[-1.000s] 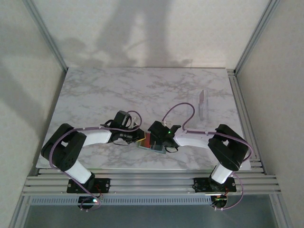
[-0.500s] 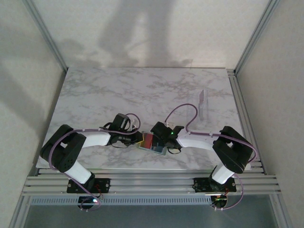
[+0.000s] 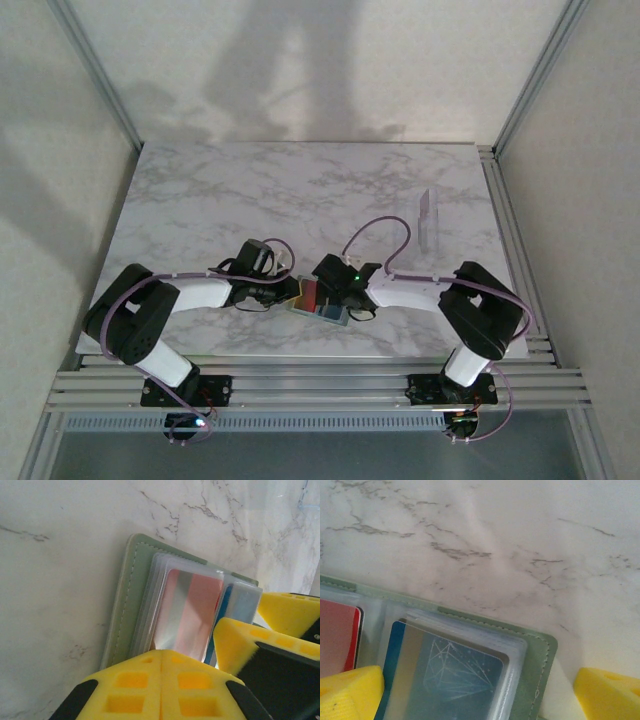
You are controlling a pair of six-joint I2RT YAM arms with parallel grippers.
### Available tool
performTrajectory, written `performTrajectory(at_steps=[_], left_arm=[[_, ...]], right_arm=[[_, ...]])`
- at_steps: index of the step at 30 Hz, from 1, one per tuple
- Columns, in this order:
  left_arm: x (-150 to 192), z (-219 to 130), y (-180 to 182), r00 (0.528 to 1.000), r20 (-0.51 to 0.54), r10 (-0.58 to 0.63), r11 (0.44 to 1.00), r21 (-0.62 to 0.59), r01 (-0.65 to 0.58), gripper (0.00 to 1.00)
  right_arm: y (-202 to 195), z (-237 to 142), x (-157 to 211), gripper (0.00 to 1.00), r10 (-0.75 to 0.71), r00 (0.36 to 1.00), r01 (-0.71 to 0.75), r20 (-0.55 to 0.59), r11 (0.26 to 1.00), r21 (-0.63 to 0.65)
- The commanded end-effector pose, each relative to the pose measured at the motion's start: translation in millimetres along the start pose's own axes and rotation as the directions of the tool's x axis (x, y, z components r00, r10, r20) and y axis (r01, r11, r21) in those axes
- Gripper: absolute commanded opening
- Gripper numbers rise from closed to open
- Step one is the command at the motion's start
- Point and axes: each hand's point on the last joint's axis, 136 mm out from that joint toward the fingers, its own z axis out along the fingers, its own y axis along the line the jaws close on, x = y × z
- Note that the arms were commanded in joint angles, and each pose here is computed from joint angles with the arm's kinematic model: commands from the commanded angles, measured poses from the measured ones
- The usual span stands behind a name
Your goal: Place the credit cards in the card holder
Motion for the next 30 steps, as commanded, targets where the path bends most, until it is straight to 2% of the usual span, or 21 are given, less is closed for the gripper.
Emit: performTrajectory(at_steps=[1,9,14,20,30], left_arm=[[9.0,-0.2,33.8,0.998,0.003,-0.067,0.991,-0.119,0.067,0.05],[7.3,0.1,33.0,0.998,0.002,-0.068,0.99,-0.122,0.068,0.05],[7.4,0.0,33.3,0.997,0.003,-0.073,0.99,-0.122,0.073,0.05],[6.6,-1.9,32.2,0.997,0.01,-0.075,0.99,-0.123,0.076,0.05],[5.3,0.2,29.8,0.996,0.007,-0.084,0.99,-0.111,0.084,0.05]], right_arm=[[-33.1,5.9,14.7,0.99,0.041,0.999,-0.039,-0.018,0.994,0.099],[-47.3,-10.0,18.9,0.99,0.027,1.0,-0.025,-0.015,0.994,0.103],[-10.6,-17.2,5.8,0.99,-0.053,0.998,0.054,-0.024,0.998,0.038],[8.5,-20.1,-7.2,0.99,0.045,0.998,-0.043,0.038,0.997,-0.057],[-13.6,8.8,32.1,0.99,0.06,0.996,-0.06,-0.059,0.998,0.002]])
